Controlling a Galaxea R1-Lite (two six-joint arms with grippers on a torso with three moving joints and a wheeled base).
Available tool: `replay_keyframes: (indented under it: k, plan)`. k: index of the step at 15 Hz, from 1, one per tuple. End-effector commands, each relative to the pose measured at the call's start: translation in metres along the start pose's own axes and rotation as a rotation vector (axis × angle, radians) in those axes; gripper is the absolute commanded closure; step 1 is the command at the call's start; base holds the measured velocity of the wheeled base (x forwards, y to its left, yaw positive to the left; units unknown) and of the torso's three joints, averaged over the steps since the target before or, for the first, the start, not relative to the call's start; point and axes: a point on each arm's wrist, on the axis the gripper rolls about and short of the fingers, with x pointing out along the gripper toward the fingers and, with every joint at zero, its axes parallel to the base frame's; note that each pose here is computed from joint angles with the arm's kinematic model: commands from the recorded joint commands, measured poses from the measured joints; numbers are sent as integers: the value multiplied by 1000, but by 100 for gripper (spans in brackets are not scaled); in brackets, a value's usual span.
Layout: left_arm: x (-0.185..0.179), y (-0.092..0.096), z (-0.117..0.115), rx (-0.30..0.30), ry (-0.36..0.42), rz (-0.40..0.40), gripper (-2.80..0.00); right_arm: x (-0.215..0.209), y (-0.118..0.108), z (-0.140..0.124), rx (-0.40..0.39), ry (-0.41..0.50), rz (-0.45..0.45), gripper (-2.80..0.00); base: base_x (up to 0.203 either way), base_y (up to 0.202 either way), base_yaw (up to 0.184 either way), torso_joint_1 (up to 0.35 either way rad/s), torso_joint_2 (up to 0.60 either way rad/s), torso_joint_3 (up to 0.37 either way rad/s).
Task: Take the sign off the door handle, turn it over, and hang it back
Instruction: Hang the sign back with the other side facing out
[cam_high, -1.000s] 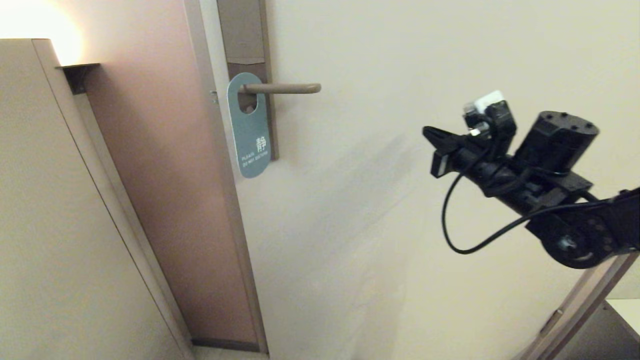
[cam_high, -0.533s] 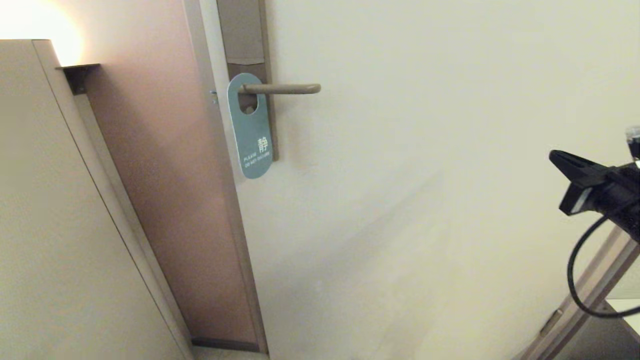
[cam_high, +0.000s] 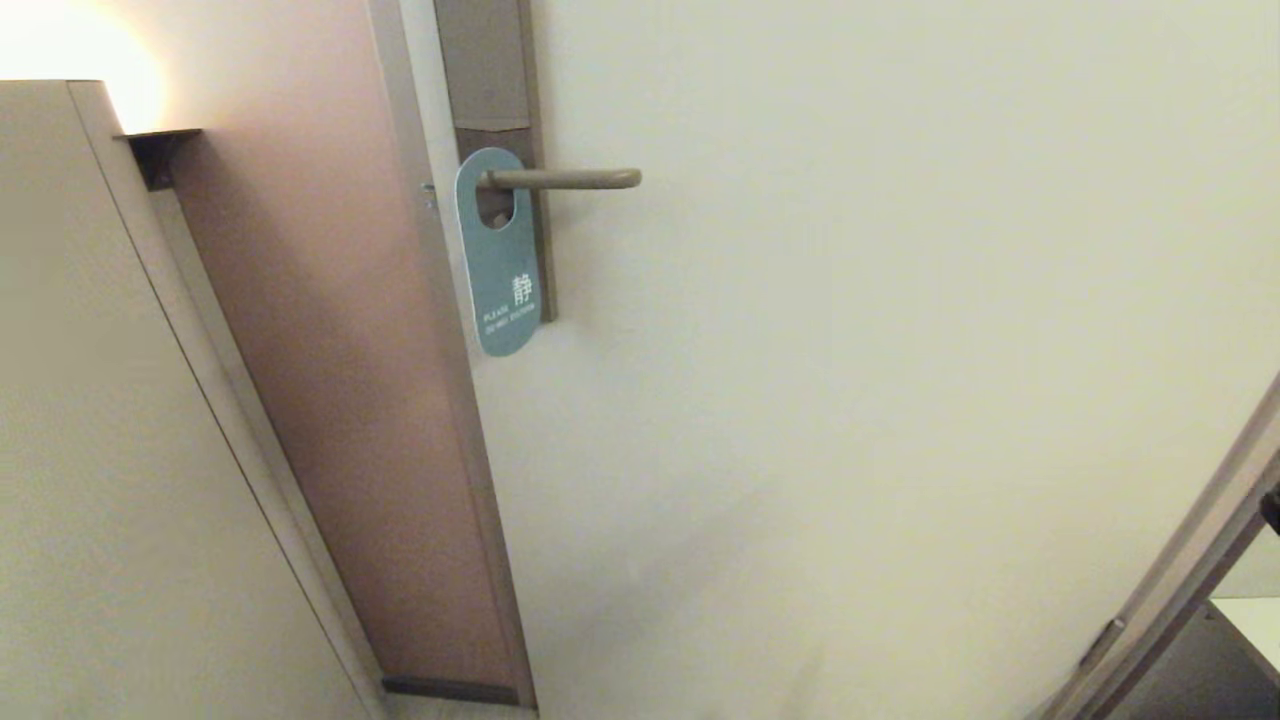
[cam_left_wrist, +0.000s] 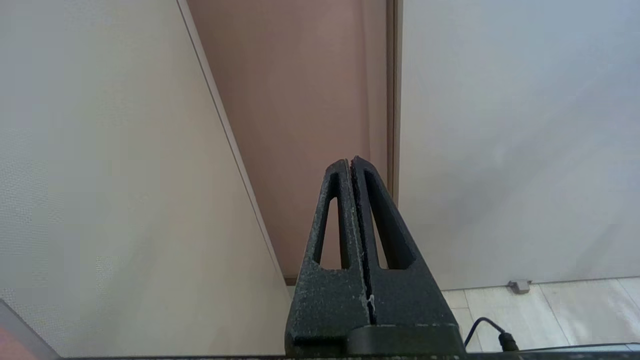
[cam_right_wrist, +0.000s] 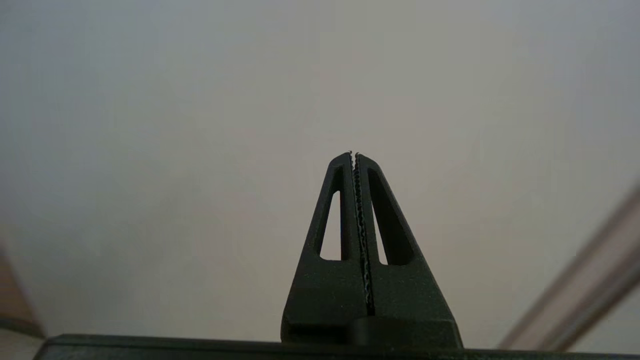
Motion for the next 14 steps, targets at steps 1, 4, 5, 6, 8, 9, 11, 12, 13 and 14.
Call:
replay_keyframes:
  k: [1,4,5,6,8,9,11,12,13,14]
  plan:
    - [0,0,0,0,2,0,0,-26,3,-3,30,-59,-20,0,0,0,0,0,0,0]
    - [0,0,0,0,2,0,0,-50,7,-26,104,52,-40,0,0,0,0,0,0,0]
    - [0,0,0,0,2,0,0,-56,8,-32,118,81,-43,0,0,0,0,0,0,0]
    - [0,0,0,0,2,0,0,-62,10,-40,129,113,-44,0,0,0,0,0,0,0]
    - [0,0,0,0,2,0,0,-72,12,-50,136,152,-50,0,0,0,0,0,0,0]
    - [0,0,0,0,2,0,0,-73,12,-54,140,183,-73,0,0,0,0,0,0,0]
    - [0,0,0,0,2,0,0,-75,12,-60,140,234,-81,0,0,0,0,0,0,0]
    - [0,0,0,0,2,0,0,-78,13,-63,137,237,-71,0,0,0,0,0,0,0]
    - [0,0,0,0,2,0,0,-82,13,-67,132,249,-59,0,0,0,0,0,0,0]
    - [0,0,0,0,1,0,0,-84,14,-69,132,254,-53,0,0,0,0,0,0,0]
